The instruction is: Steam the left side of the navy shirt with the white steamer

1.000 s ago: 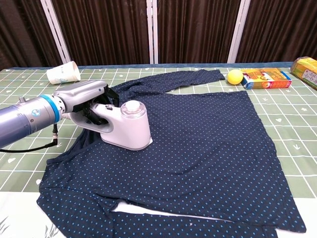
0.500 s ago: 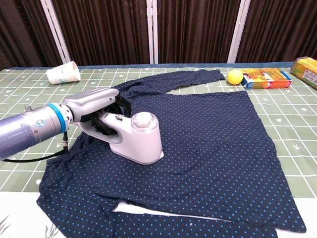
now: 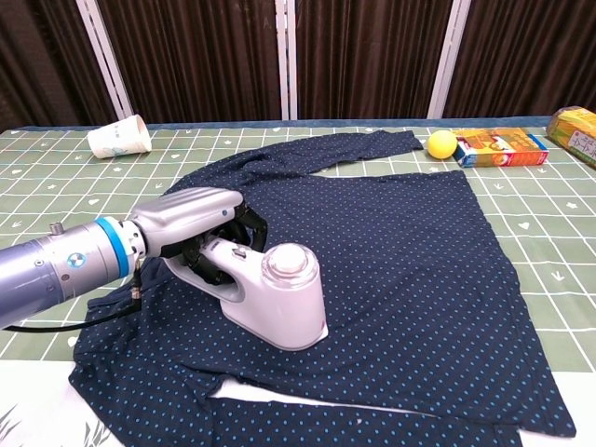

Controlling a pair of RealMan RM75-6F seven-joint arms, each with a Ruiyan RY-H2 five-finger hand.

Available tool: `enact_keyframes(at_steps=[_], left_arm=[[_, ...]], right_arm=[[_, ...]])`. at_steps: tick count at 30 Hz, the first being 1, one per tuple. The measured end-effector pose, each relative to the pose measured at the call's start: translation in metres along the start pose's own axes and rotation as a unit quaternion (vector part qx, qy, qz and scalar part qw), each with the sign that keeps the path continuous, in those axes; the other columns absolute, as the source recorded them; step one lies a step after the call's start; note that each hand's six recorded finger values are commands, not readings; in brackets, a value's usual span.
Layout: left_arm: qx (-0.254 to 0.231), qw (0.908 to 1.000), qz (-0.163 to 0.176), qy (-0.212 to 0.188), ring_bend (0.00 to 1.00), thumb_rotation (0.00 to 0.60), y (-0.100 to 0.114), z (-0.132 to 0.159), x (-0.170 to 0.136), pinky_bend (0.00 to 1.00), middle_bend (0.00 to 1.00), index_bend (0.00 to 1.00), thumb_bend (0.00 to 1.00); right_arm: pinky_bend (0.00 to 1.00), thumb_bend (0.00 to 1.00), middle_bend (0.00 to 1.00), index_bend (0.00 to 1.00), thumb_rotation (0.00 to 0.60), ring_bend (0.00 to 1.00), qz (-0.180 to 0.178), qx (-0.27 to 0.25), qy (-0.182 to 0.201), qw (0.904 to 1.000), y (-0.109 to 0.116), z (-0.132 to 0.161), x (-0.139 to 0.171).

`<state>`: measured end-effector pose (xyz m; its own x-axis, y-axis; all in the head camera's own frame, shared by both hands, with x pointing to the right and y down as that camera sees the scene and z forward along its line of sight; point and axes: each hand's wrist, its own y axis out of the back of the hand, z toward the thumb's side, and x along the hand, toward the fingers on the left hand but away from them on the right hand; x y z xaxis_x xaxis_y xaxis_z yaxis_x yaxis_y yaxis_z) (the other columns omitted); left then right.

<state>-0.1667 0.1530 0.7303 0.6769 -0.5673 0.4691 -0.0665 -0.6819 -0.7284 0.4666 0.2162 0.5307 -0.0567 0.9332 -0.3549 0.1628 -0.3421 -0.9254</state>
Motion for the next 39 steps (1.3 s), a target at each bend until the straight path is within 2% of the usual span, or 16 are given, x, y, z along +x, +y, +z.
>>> enact_keyframes(at_steps=[3, 12, 30, 39], left_arm=[[0.001, 1.0, -0.005, 0.0, 0.76, 0.6, -0.002, -0.001, -0.002, 0.96, 0.81, 0.93, 0.06], [0.01, 0.9999, 0.002, 0.009, 0.76, 0.6, 0.005, -0.011, -0.006, 0.96, 0.81, 0.93, 0.06], [0.007, 0.9979, 0.023, 0.061, 0.76, 0.6, 0.023, -0.056, -0.022, 0.96, 0.81, 0.93, 0.06], [0.004, 0.9988, 0.015, 0.046, 0.76, 0.6, 0.016, -0.046, -0.022, 0.96, 0.81, 0.93, 0.06]], right_arm=[[0.0, 0.0, 0.0, 0.0, 0.6, 0.0, -0.002, 0.0, 0.0, 1.0, 0.001, 0.0, 0.001], [0.0, 0.0, 0.0, 0.0, 0.6, 0.0, -0.002, -0.001, 0.002, 1.0, 0.001, 0.001, 0.001], [0.0, 0.0, 0.0, 0.0, 0.6, 0.0, -0.001, 0.002, 0.004, 1.0, 0.0, 0.003, 0.002], [0.0, 0.0, 0.0, 0.0, 0.6, 0.0, 0.0, 0.002, 0.005, 1.0, -0.001, 0.004, 0.002]])
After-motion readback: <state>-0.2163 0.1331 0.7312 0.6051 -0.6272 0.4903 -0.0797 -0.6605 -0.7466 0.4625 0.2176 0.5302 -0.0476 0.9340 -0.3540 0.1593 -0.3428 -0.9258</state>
